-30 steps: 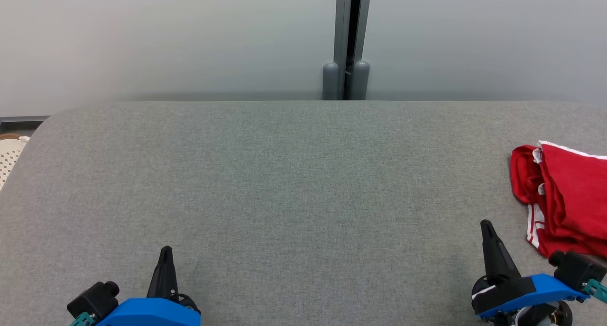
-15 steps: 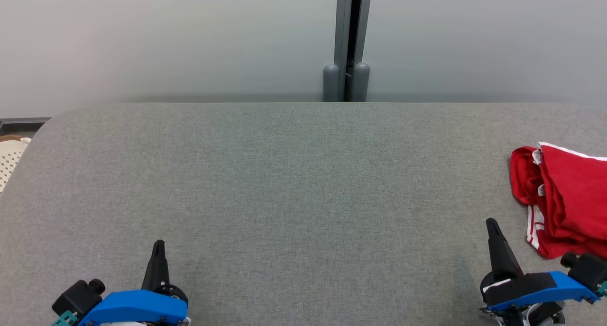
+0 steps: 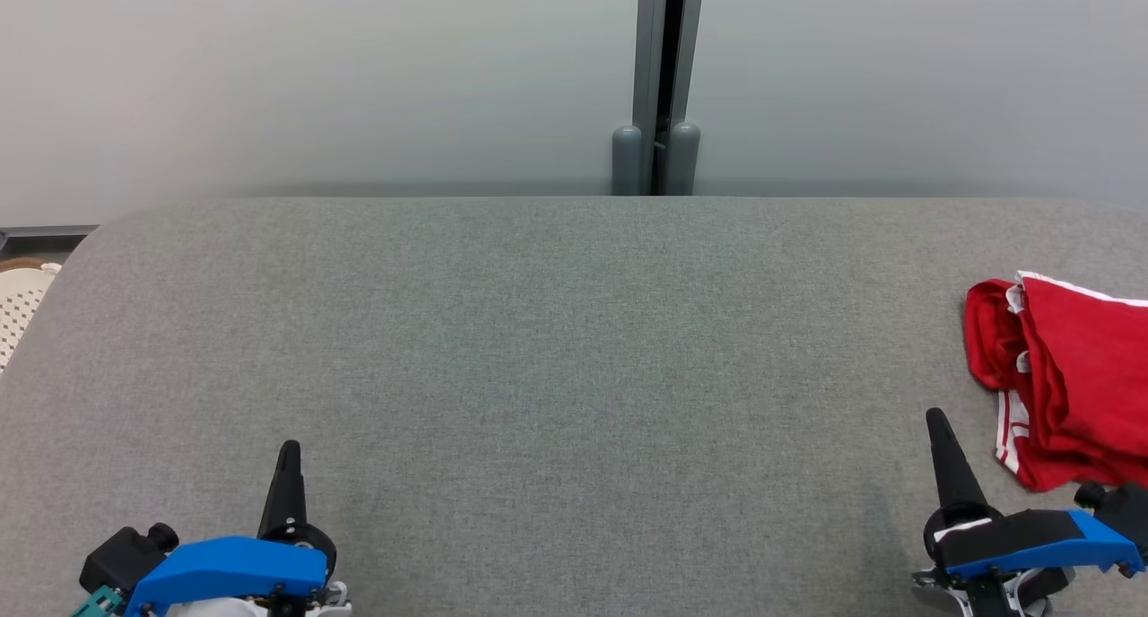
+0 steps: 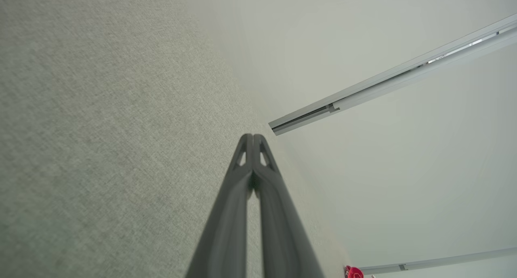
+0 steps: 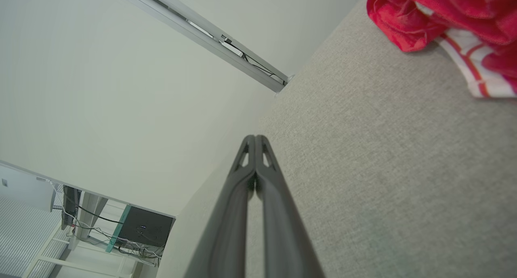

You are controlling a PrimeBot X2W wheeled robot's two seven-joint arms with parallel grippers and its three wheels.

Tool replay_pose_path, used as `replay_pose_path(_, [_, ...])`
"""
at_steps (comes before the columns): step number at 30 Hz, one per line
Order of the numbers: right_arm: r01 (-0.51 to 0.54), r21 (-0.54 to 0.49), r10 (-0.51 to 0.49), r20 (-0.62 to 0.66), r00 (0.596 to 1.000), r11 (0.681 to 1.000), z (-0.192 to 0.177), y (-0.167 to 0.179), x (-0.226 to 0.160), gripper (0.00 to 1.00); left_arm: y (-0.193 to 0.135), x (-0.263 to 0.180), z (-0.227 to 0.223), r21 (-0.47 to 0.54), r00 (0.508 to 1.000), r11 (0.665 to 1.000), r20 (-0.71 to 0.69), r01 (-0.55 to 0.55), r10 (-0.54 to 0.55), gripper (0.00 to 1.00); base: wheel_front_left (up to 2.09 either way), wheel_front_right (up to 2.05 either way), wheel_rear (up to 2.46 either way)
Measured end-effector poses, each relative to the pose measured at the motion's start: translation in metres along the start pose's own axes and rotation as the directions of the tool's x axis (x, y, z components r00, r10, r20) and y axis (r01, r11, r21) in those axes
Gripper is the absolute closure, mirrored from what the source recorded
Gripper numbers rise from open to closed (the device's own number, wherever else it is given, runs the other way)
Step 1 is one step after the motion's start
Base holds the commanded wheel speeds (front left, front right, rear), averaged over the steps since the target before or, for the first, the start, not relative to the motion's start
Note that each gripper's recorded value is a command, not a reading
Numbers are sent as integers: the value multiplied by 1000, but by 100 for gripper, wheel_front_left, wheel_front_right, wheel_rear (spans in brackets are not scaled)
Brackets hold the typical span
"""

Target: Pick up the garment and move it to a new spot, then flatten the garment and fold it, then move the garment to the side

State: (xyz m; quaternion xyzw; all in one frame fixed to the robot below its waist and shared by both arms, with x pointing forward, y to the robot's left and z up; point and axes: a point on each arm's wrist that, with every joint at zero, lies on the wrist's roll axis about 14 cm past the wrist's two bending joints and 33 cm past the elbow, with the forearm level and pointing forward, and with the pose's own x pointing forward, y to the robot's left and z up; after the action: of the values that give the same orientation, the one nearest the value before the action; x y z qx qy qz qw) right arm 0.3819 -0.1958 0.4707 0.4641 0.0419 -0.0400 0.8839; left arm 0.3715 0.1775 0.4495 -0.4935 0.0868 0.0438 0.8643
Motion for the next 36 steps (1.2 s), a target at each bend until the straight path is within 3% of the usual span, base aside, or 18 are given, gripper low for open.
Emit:
replay_pose_path(17, [-13, 179, 13, 1, 1000, 984, 5, 4, 0, 100, -9, 3, 12, -159, 999, 987, 18, 33, -31, 100, 0, 0, 0])
replay_pose_path(36, [-40, 346, 40, 7, 999, 937, 11, 12, 1, 100, -19, 5, 25, -306, 996, 948, 44, 82, -72, 100, 0, 0, 0])
